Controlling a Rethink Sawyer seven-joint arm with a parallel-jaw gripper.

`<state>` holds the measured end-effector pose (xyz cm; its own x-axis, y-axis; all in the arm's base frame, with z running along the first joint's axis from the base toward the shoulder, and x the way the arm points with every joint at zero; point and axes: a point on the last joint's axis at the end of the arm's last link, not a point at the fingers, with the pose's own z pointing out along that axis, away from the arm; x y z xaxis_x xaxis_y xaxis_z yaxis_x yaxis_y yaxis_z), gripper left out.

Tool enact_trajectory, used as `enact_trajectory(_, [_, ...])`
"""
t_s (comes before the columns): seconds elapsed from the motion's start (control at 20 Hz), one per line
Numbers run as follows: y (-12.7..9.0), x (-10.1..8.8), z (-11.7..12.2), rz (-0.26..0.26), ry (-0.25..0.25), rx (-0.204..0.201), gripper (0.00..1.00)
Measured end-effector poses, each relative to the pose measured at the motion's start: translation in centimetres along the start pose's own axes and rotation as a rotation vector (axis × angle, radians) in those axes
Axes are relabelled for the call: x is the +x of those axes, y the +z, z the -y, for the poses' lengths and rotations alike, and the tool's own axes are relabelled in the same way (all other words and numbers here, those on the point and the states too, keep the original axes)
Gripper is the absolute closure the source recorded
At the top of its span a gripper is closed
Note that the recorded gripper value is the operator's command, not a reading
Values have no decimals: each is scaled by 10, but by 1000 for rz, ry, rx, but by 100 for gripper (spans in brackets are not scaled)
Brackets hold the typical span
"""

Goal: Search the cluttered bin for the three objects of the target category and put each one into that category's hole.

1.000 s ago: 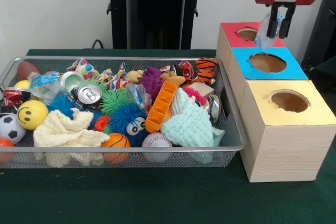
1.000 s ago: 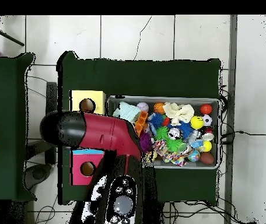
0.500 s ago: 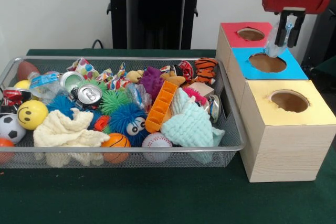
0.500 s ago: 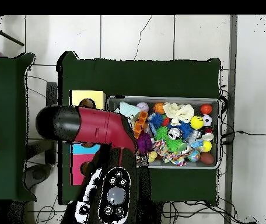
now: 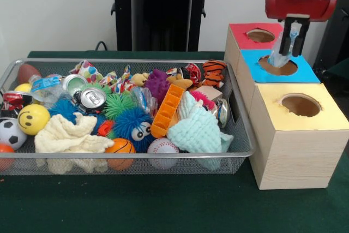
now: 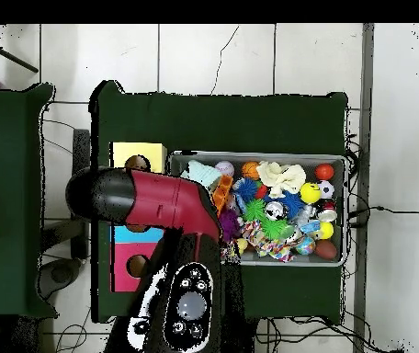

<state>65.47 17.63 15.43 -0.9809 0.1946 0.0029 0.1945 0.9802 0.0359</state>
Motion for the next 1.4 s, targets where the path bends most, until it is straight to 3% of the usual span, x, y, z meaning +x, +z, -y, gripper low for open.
enact_trajectory(0.35, [13,1,21,30,39,4,100])
enact_trajectory(0.8, [22,10,24,22,46,6,100])
enact_trajectory(1.0, [22,13,18,18,47,0,100])
enact_trajectory(1.4, [23,29,-17,6,26,-22,100])
